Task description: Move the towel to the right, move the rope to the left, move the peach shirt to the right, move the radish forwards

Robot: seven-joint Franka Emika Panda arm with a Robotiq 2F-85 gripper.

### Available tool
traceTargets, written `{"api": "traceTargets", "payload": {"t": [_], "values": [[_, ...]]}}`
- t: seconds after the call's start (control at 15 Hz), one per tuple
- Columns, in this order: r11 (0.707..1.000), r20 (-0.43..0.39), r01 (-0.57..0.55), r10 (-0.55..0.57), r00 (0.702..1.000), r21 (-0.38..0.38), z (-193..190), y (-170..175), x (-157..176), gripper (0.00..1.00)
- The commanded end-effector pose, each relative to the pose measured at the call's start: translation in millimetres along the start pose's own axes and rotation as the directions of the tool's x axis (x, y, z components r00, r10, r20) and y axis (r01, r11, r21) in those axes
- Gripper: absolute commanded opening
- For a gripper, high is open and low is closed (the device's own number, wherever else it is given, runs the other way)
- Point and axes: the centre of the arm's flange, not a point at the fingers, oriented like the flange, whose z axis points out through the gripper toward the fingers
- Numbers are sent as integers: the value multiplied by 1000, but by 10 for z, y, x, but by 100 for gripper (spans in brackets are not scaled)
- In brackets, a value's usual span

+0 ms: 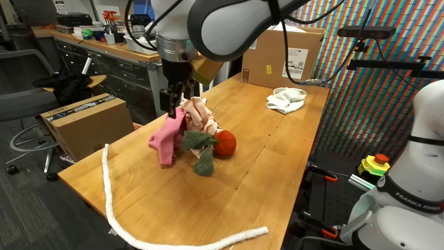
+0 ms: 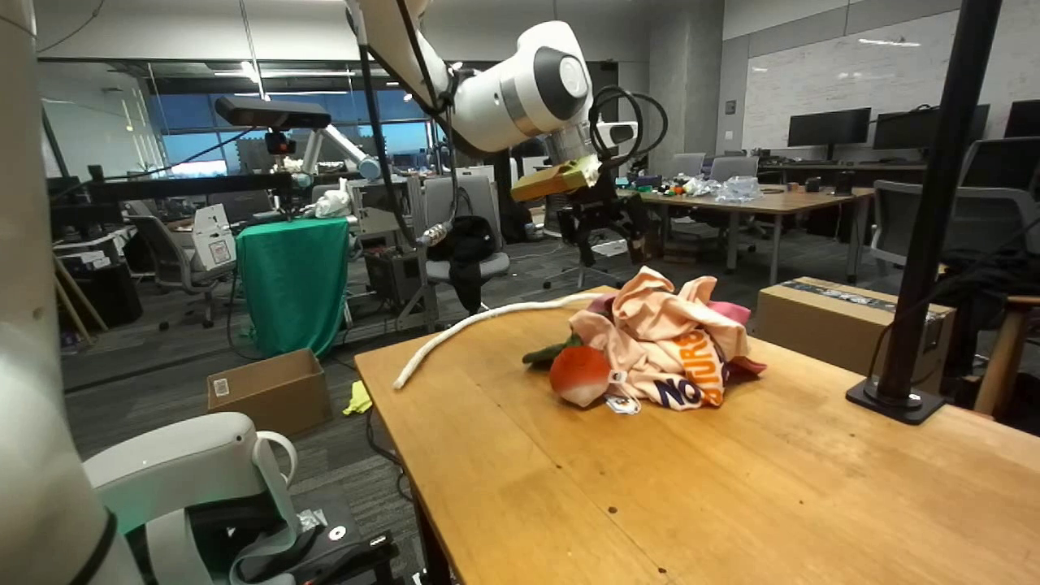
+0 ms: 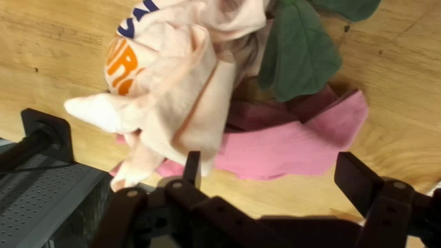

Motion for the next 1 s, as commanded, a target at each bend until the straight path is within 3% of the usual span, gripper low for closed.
{"api": "traceTargets", "payload": {"t": [0.0, 0.53, 0.93], "values": [[997, -24, -73, 73, 997, -23, 46, 323, -217, 100], [994, 17, -104, 104, 994, 8, 113, 740, -378, 100], [987, 51, -118, 113, 992, 112, 236, 785, -397, 100]]}}
